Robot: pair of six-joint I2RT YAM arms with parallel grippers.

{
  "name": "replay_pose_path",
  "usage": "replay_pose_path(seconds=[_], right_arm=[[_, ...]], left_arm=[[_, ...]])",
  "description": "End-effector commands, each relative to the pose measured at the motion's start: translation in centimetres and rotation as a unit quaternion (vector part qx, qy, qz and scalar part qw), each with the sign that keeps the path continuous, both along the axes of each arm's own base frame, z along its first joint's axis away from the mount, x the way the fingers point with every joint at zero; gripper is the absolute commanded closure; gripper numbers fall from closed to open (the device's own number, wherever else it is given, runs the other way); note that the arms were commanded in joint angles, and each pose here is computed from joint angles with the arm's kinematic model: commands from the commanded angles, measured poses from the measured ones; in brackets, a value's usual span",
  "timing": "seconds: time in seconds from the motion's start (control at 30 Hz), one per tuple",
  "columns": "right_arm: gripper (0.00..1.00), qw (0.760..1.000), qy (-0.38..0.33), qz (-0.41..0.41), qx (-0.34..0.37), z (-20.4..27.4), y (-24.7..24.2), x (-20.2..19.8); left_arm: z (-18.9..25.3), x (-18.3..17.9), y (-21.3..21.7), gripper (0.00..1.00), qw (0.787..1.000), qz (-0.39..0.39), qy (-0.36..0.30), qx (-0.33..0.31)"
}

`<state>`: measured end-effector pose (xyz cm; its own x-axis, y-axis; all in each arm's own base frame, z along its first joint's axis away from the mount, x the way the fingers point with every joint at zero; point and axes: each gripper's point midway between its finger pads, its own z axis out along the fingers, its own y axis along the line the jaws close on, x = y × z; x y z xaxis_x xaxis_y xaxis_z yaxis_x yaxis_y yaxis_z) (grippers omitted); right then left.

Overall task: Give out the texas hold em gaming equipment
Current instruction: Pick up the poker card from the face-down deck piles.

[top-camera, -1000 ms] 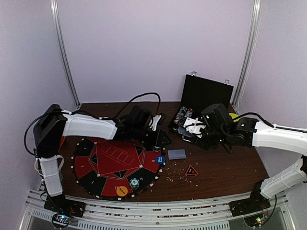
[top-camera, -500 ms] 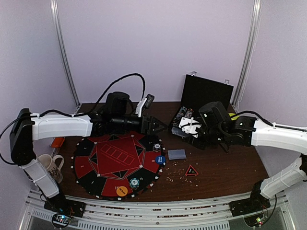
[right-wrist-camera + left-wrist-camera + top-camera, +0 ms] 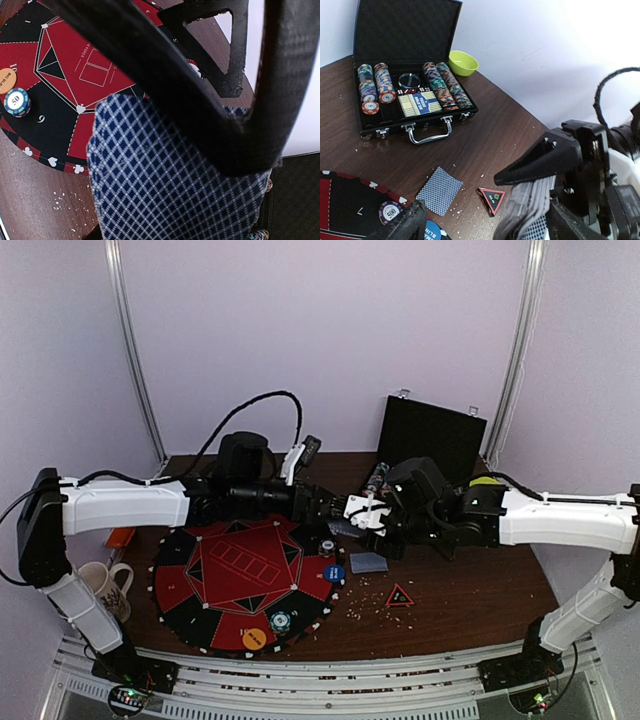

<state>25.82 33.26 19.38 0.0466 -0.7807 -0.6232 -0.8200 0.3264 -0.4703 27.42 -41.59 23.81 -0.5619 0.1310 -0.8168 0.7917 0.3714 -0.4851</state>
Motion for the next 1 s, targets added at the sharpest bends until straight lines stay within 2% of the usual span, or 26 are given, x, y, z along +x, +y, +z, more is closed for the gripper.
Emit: replay_pose_path(seconds=[0.0, 0.2, 0.3, 0.33, 0.43, 0.47, 0.6, 0.83, 0.97], right_arm=[[0.51, 0.999, -0.019, 0.01, 0.027, 2.3, 1.5, 0.1], [0.51, 0.999, -0.027, 0.007, 0.02, 2.1, 1.5, 0.5], [0.51, 0.999, -0.026, 0.007, 0.017, 1.9, 1.6, 0.6], [0.51, 1.0, -0.024, 0.008, 0.016, 1.8, 1.6, 0.6], [0.51, 1.0, -0.024, 0.007, 0.016, 1.7, 1.6, 0.6], [0.51, 1.0, -0.025, 0.005, 0.016, 1.8, 1.6, 0.6], [0.51, 0.999, -0.03, 0.002, 0.011, 1.7, 1.3, 0.7], [0.51, 0.999, -0.032, -0.003, 0.003, 1.4, 1.0, 0.9], [0.51, 0.999, -0.033, -0.002, -0.002, 1.1, 1.0, 0.9]], left_arm=[[-0.2, 1.8, 0.1, 0.22, 0.999, 0.031, -0.028, 0.026], [-1.3, 0.7, -0.3, 0.2, 0.999, -0.008, -0.018, 0.04], [-1.9, 0.8, 0.0, 0.21, 0.999, -0.002, -0.017, 0.048], [-2.1, 1.0, 0.1, 0.25, 0.998, 0.007, -0.018, 0.054], [-2.6, 1.3, 0.2, 0.49, 0.998, 0.012, -0.015, 0.064], [-2.6, 1.3, 0.2, 0.53, 0.998, 0.012, -0.014, 0.064], [-2.0, 1.2, 0.6, 0.58, 0.998, 0.019, -0.021, 0.06], [-2.4, 1.7, 1.5, 0.6, 0.995, 0.04, -0.024, 0.084], [-1.6, 1.7, 1.6, 0.55, 0.996, 0.04, -0.029, 0.078]])
